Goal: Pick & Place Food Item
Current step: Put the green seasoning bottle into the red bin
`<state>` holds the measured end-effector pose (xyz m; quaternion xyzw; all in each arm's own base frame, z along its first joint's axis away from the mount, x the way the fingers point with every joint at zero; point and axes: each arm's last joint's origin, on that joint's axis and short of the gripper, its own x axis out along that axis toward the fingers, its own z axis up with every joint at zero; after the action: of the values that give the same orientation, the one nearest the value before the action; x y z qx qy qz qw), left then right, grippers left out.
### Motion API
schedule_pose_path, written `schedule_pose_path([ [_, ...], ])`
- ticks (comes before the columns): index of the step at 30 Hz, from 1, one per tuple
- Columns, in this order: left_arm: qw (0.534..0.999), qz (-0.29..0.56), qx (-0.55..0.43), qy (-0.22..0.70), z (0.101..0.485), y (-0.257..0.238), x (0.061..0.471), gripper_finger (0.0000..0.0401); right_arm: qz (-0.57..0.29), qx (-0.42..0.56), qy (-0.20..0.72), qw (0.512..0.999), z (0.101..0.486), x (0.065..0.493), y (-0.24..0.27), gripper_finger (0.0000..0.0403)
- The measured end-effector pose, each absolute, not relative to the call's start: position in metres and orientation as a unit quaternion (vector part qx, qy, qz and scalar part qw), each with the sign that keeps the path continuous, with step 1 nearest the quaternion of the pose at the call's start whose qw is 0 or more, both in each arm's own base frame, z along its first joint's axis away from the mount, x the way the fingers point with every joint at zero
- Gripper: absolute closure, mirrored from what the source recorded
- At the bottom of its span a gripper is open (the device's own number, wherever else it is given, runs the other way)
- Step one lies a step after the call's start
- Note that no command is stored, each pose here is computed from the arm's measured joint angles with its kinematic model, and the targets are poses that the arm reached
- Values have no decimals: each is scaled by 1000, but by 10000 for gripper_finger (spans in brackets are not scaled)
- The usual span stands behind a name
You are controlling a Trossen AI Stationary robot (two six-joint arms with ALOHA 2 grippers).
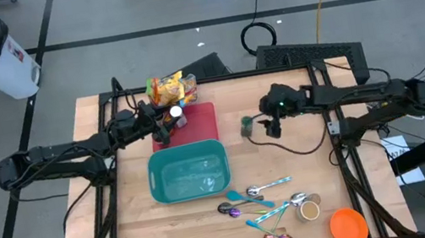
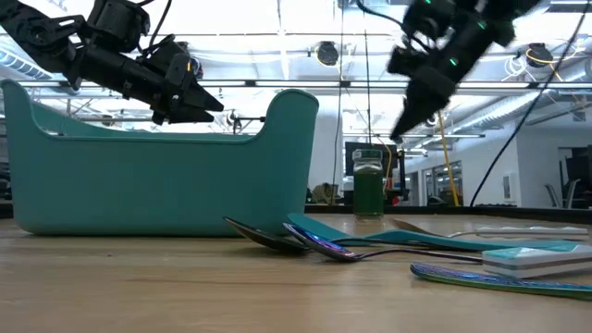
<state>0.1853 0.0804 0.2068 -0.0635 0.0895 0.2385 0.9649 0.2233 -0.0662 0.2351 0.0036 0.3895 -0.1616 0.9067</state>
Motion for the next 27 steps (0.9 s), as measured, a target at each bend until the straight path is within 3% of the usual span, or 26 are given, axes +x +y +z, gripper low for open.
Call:
schedule_pose_path([
  [11, 963, 239, -71, 98, 205, 80, 185, 116, -158, 31, 250, 955, 151, 185, -50, 62],
  [27, 963, 240, -83, 94, 205, 80, 185, 116, -155, 57, 258, 952, 110, 221, -59, 52],
])
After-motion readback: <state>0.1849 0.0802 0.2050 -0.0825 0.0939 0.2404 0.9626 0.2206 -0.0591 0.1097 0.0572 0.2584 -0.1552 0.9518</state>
